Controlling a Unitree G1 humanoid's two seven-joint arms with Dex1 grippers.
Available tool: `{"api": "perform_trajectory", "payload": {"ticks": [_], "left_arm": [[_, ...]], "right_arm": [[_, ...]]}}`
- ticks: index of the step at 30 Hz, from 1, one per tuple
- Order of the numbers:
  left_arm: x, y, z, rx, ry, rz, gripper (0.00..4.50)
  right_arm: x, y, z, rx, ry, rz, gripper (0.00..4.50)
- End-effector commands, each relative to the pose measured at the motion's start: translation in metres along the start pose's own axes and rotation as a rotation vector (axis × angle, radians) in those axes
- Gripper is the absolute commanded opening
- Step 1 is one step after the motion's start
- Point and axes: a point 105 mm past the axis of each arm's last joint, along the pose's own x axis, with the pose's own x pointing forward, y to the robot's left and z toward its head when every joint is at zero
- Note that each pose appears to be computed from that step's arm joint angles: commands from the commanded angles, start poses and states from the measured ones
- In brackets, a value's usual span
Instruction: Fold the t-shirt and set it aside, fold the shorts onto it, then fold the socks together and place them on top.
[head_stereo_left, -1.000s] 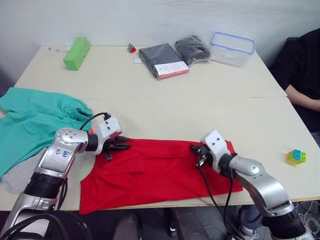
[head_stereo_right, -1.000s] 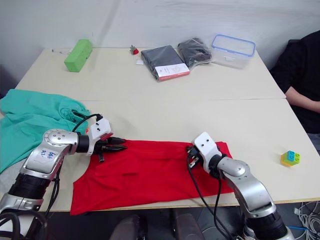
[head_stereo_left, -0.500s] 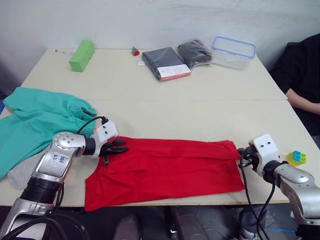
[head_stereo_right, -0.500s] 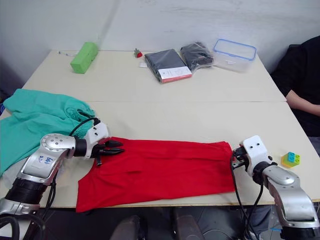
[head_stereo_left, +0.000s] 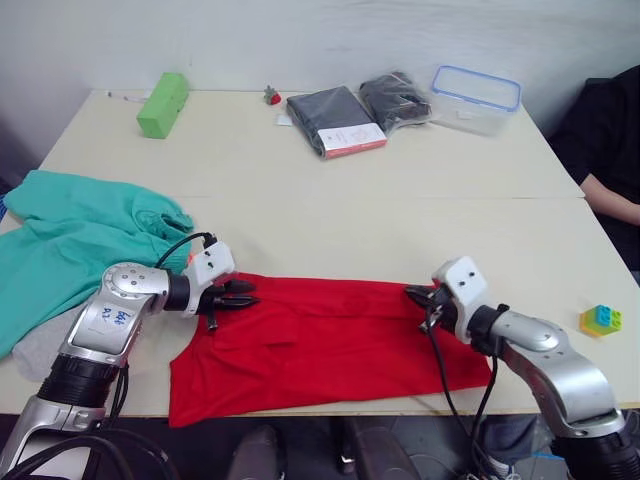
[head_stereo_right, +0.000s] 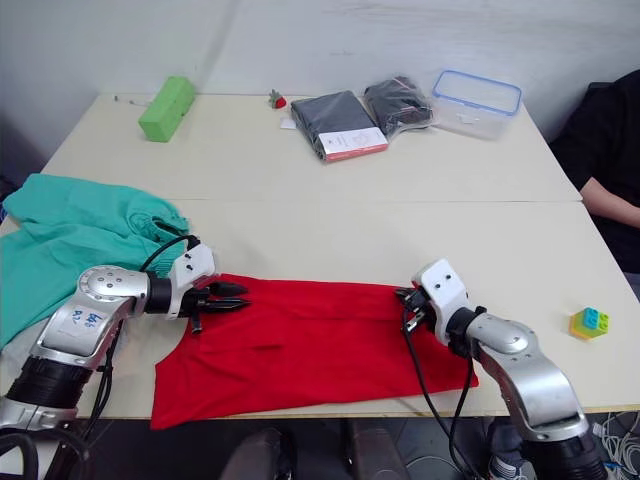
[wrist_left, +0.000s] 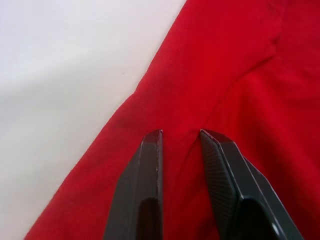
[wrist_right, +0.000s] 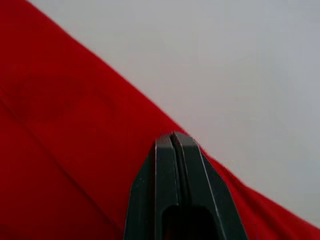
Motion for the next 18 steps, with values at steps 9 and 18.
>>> {"api": "perform_trajectory", "payload": {"ticks": [9, 18], "left_arm": [[-0.01, 0.0, 0.008, 0.04, -0.048, 0.017, 1.21], [-0.032, -0.041, 0.117, 0.144, -0.418, -0.238, 2.11]], "right_arm": [[-0.046, -0.041, 0.003, -0.082, -0.003, -0.067, 0.0], [-0.064, -0.051, 0.038, -0.221, 0.046, 0.265, 1.31]]}}
